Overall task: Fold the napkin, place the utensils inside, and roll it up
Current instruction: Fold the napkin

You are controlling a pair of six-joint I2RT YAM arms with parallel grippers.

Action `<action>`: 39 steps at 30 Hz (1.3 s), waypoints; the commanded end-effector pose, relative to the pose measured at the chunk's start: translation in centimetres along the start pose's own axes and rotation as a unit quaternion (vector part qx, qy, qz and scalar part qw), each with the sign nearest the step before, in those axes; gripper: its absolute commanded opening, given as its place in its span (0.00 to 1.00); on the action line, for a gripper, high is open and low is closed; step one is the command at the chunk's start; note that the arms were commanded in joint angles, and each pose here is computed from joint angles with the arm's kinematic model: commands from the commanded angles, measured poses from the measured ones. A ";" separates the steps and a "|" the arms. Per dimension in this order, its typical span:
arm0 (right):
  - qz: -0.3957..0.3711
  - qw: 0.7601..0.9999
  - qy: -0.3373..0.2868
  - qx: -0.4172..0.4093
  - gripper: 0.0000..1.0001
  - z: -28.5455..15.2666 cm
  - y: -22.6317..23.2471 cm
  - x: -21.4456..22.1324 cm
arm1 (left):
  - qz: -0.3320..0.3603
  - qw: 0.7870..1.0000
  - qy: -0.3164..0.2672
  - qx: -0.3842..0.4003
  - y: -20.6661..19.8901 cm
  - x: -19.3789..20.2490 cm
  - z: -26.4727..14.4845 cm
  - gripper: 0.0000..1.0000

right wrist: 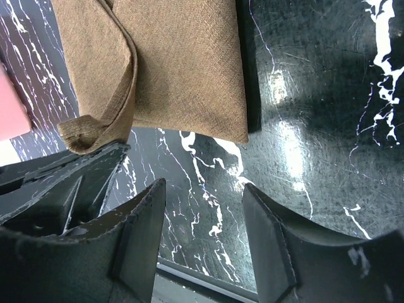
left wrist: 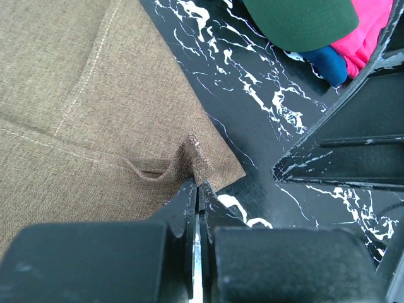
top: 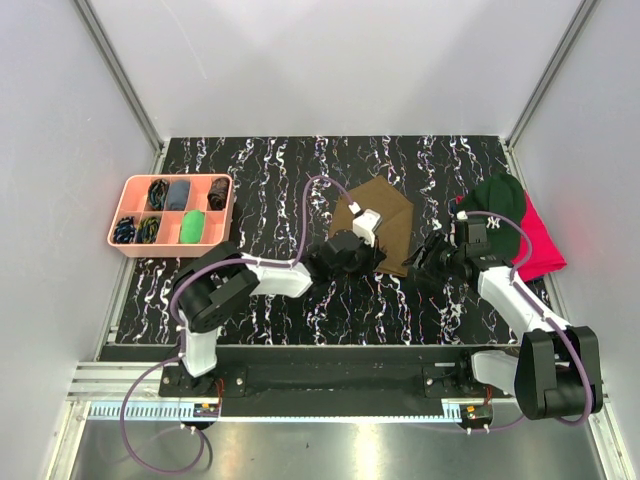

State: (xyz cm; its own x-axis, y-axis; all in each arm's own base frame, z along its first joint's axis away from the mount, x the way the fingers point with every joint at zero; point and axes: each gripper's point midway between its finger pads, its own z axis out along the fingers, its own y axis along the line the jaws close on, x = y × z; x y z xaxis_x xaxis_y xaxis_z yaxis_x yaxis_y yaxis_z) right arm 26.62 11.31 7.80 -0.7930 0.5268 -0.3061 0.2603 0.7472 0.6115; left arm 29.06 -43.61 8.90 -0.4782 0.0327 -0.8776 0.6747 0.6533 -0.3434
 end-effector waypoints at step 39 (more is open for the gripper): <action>0.012 1.000 -0.014 -0.003 0.61 -0.6 -0.1 0.4 | -0.007 0.999 -0.010 -0.048 -0.4 0.3 4.4 0.00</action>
State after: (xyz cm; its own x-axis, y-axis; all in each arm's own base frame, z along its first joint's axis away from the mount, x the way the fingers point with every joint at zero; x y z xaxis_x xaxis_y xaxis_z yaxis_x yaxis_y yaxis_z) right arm 25.58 11.27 7.54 -0.7874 0.5446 -0.2887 0.2818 0.7347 0.6171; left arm 29.44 -45.90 4.91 -0.5227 0.0697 -0.8497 0.6245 0.7098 -0.3259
